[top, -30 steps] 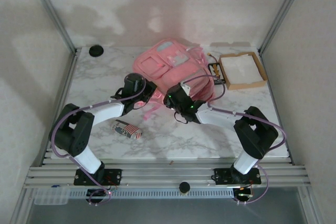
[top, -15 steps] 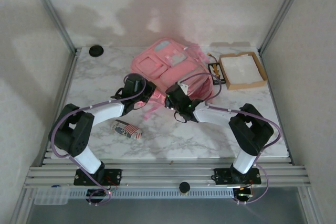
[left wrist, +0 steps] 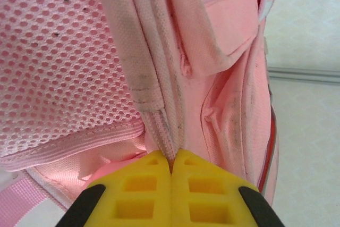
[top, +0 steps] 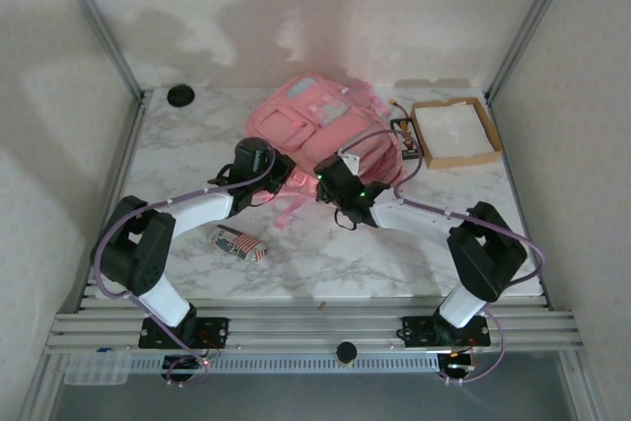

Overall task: Pack the student bag
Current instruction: Zip the student bag at the center of the table.

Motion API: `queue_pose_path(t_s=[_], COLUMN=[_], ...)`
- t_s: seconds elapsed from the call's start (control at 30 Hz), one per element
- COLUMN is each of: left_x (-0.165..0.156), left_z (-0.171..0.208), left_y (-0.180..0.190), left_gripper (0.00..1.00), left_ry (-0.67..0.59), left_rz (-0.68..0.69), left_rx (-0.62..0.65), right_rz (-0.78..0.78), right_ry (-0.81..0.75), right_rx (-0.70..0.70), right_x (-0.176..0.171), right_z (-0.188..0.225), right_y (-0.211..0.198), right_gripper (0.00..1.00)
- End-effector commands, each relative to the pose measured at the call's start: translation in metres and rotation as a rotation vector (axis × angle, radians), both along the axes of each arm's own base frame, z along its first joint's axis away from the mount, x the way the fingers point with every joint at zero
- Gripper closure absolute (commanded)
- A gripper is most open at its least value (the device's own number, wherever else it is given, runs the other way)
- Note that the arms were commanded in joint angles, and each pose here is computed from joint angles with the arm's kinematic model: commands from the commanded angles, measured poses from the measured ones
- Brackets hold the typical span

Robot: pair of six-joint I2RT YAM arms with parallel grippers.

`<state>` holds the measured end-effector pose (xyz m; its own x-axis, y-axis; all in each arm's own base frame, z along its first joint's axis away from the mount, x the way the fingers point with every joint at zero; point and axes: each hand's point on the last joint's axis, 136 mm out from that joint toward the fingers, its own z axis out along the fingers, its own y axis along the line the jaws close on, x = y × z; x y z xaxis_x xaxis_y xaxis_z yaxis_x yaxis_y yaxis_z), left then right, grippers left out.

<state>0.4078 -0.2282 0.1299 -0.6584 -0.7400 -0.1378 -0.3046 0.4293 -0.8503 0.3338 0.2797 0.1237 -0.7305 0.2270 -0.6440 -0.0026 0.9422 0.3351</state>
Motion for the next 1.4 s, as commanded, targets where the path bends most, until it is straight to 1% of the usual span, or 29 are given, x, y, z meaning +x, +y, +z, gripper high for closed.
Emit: queue_pose_path(t_s=[0.0, 0.3, 0.37, 0.53, 0.6, 0.67, 0.73, 0.77, 0.8, 0.83, 0.87, 0.9, 0.93, 1.03, 1.07, 1.17, 1.23, 1.3, 1.37], left_x=[0.007, 0.02, 0.024, 0.032, 0.036, 0.038, 0.038, 0.036, 0.035, 0.033, 0.029, 0.025, 0.02, 0.001, -0.007, -0.03, -0.042, -0.05, -0.056], left_z=[0.008, 0.006, 0.004, -0.006, -0.005, -0.006, -0.008, -0.007, -0.005, -0.003, 0.0, 0.002, 0.003, 0.011, 0.007, 0.0, 0.002, 0.001, -0.001], left_y=[0.027, 0.069, 0.077, 0.096, 0.094, 0.091, 0.087, 0.085, 0.081, 0.08, 0.076, 0.075, 0.074, 0.061, 0.055, 0.038, 0.028, 0.021, 0.013], left_gripper=[1.0, 1.0, 1.0, 1.0, 1.0, 1.0, 1.0, 1.0, 0.9, 0.78, 0.7, 0.65, 0.63, 0.6, 0.59, 0.58, 0.57, 0.57, 0.57], left_ry=[-0.005, -0.003, 0.002, 0.022, 0.015, 0.013, 0.013, 0.015, 0.01, 0.011, 0.009, 0.013, 0.016, 0.016, 0.038, 0.092, 0.094, 0.105, 0.118], left_rz=[0.044, 0.106, 0.105, 0.108, 0.073, 0.053, 0.03, 0.019, 0.007, 0.002, -0.005, -0.003, 0.003, 0.008, 0.003, 0.013, 0.028, 0.04, 0.042], left_rx=[0.047, 0.108, 0.125, 0.172, 0.171, 0.178, 0.162, 0.15, 0.131, 0.111, 0.081, 0.053, 0.03, -0.05, -0.064, -0.102, -0.137, -0.132, -0.115], right_rz=[-0.14, -0.153, -0.16, -0.084, 0.016, 0.119, 0.142, 0.198, 0.271, 0.332, 0.402, 0.449, 0.459, 0.481, 0.474, 0.426, 0.372, 0.313, 0.277], right_ry=[-0.049, -0.017, 0.001, 0.021, 0.01, 0.012, 0.036, 0.032, 0.019, 0.006, 0.01, 0.03, 0.053, 0.097, 0.1, 0.116, 0.131, 0.164, 0.209], right_rx=[-0.15, -0.222, -0.217, -0.237, -0.177, -0.104, -0.092, -0.068, -0.03, -0.002, 0.024, 0.037, 0.028, 0.017, 0.026, 0.074, 0.121, 0.153, 0.149], right_x=[0.01, 0.009, 0.013, 0.014, 0.013, 0.009, 0.007, 0.007, 0.006, 0.006, 0.005, 0.007, 0.01, 0.022, 0.027, 0.041, 0.048, 0.051, 0.05], right_z=[0.011, 0.011, 0.009, 0.005, 0.006, 0.006, 0.003, 0.004, 0.007, 0.011, 0.013, 0.011, 0.006, -0.005, -0.005, -0.005, -0.005, -0.013, -0.026], right_y=[-0.059, -0.097, -0.106, -0.099, -0.08, -0.059, -0.058, -0.054, -0.046, -0.04, -0.032, -0.029, -0.03, -0.03, -0.03, -0.031, -0.033, -0.036, -0.039], right_gripper=[0.86, 0.82, 0.82, 0.82, 0.81, 0.77, 0.73, 0.71, 0.66, 0.61, 0.59, 0.55, 0.53, 0.49, 0.47, 0.41, 0.4, 0.34, 0.33])
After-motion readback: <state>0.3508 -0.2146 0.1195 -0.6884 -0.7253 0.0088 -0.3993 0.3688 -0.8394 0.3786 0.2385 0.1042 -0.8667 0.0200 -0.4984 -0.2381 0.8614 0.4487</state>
